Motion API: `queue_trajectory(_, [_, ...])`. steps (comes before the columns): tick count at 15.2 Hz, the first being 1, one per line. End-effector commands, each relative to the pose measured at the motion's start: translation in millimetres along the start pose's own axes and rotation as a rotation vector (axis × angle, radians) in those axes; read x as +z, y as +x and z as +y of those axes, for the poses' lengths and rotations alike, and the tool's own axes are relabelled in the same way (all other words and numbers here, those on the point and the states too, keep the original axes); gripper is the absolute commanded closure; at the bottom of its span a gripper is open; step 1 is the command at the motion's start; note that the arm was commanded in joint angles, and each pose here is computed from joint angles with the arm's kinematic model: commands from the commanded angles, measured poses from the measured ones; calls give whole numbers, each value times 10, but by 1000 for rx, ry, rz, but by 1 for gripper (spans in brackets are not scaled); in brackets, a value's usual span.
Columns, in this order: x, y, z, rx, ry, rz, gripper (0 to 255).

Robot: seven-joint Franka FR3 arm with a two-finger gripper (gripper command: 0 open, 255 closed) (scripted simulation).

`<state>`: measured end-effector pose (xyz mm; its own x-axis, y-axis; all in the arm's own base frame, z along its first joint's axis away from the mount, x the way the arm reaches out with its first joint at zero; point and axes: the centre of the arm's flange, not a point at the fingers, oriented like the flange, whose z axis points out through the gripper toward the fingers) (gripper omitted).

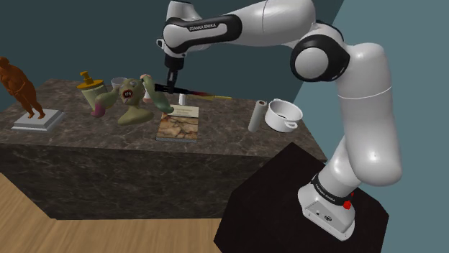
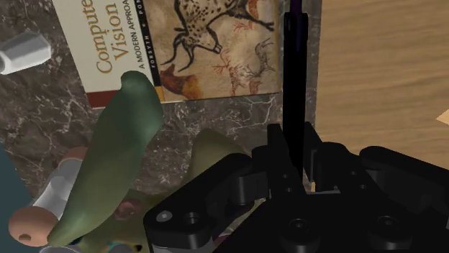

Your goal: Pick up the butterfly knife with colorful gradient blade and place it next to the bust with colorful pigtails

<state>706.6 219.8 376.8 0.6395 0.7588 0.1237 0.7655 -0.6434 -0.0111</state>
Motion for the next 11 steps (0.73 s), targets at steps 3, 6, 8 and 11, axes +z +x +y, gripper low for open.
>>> queue_trajectory(3, [57,417,-287,1,1,0,255])
queue_trajectory(6, [99,737,-515,1,1,0,255])
queue_trajectory(8, [161,809,-571,1,1,0,255])
queue_trajectory(11, [318,789,-569,1,0,0,255])
